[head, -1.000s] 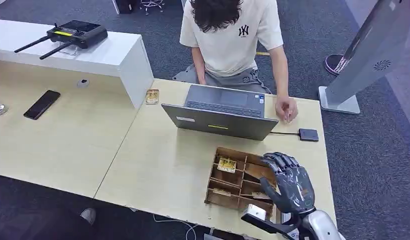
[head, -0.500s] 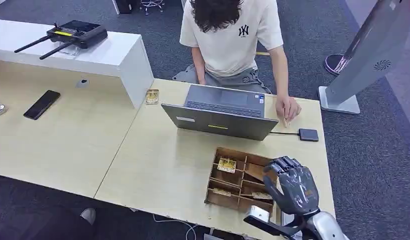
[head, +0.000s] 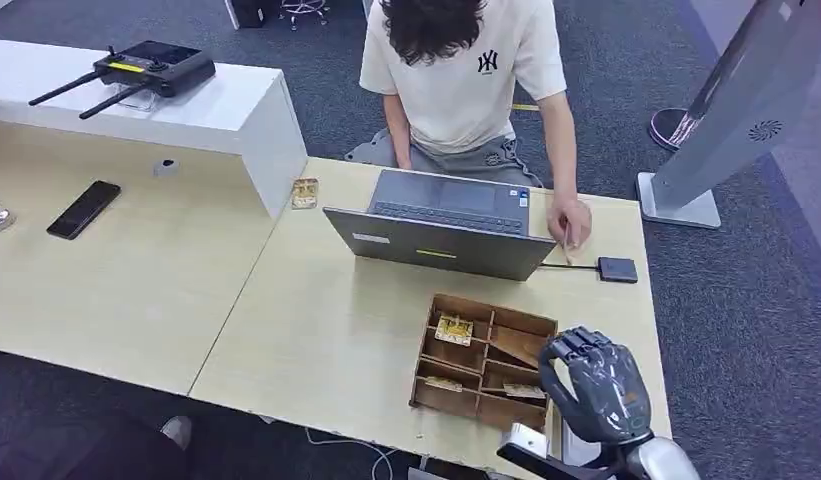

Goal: Pass the card to the sensor for recognition and then transmit it.

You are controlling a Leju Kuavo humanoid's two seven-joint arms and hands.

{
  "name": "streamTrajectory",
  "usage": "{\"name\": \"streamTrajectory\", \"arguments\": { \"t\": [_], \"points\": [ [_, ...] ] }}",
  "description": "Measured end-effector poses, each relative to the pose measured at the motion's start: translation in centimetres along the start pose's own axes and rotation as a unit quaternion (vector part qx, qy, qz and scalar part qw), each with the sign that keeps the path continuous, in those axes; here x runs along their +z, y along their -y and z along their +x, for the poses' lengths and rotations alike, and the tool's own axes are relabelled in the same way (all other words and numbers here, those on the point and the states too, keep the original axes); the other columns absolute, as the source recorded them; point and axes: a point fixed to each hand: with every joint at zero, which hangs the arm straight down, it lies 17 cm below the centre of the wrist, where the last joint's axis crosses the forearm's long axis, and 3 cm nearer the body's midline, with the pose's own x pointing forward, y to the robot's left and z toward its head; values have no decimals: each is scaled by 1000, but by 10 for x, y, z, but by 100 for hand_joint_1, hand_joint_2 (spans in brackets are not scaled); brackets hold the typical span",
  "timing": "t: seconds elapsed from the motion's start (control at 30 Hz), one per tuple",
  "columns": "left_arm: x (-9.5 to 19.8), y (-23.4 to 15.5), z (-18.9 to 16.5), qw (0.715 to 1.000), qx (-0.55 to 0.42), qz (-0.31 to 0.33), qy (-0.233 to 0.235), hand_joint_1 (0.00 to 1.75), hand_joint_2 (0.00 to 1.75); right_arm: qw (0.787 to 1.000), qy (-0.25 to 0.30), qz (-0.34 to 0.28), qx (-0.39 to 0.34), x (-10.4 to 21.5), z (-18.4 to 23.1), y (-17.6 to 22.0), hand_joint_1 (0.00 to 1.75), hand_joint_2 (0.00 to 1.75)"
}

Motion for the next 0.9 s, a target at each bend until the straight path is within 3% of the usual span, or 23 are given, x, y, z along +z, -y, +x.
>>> {"name": "streamTrajectory", "arguments": {
  "t": [0.23,0.4,0.73,0.87,0.9],
  "points": [
    [0,0,0,1000,1,-1,0,0,175,1000,2,15,-21,3,2,-6,119,175],
    [0,1,0,1000,1,-3,0,0,175,999,5,34,-39,6,4,-17,86,175],
    [0,2,-1,1000,1,-4,-1,0,175,997,10,54,-47,9,9,-32,87,175],
    [-1,-8,-2,1000,4,15,-11,0,175,997,13,55,-47,9,10,-33,96,175],
    [-1,-9,-2,1000,5,16,-11,0,175,997,13,55,-47,9,10,-33,106,175]
  ]
}}
